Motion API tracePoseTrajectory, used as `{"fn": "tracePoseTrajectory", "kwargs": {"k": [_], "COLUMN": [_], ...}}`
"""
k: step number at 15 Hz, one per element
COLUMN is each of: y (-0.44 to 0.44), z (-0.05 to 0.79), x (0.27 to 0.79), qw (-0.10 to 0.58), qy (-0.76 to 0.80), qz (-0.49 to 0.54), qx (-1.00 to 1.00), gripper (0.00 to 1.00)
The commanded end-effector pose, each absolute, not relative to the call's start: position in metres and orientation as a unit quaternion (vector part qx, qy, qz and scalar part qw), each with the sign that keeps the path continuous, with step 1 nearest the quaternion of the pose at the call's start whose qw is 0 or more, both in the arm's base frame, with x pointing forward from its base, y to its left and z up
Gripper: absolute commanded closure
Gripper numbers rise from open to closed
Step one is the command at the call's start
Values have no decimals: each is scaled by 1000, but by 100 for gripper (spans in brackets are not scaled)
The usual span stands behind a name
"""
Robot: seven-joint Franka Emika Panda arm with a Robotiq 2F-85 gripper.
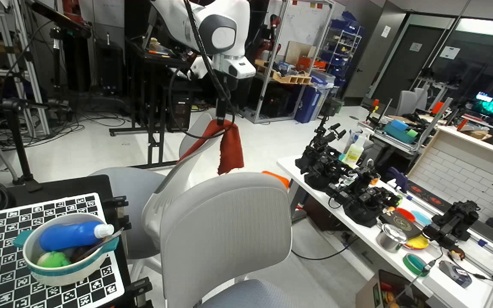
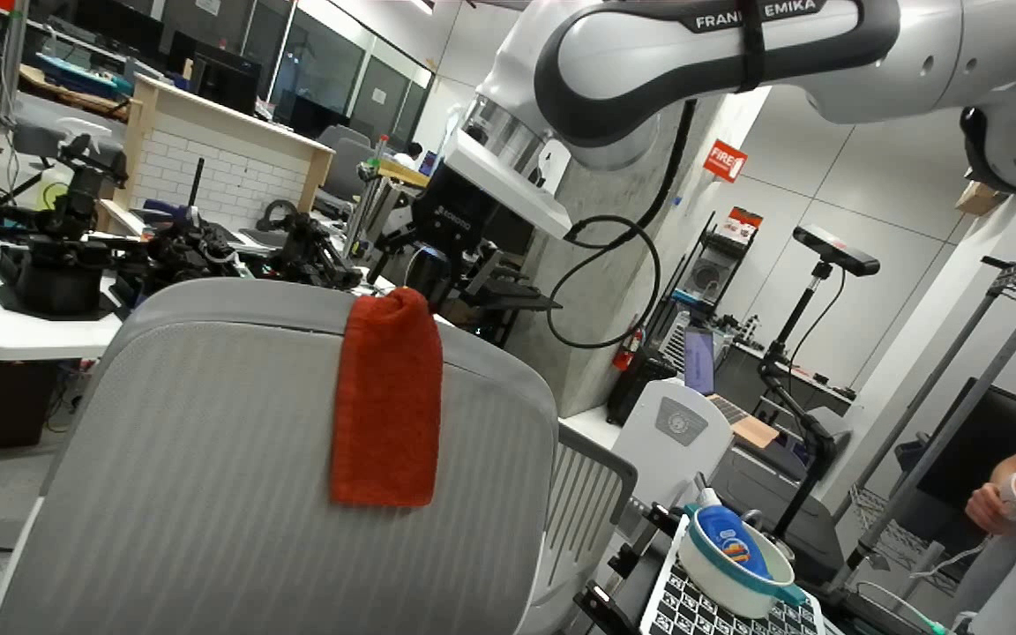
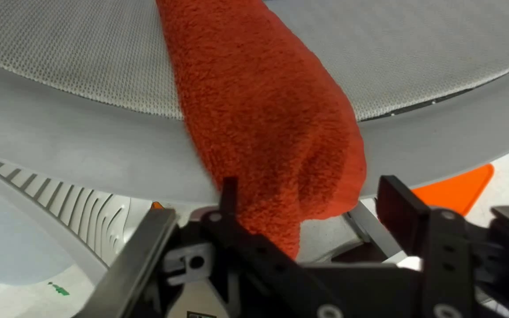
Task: Move the towel to the chair on the left, then back to the chair on the right
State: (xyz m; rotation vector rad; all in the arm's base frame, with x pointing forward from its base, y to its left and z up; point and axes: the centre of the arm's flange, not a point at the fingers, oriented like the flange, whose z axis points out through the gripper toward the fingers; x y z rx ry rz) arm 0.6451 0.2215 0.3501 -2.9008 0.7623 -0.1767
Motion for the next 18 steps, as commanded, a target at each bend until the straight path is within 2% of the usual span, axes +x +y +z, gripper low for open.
{"fn": "tracePoseTrajectory", "kwargs": {"k": [1,6,8,18], "y": [224,219,216,202], "z": [349,349,349,352], "x": [655,656,657,656], "qw": [68,66,66,69], "qy": [256,259,260,267], "qz": [-69,-70,-71,-71], "qx": [-962,-961,-961,-959], "gripper": [51,88,100,98]}}
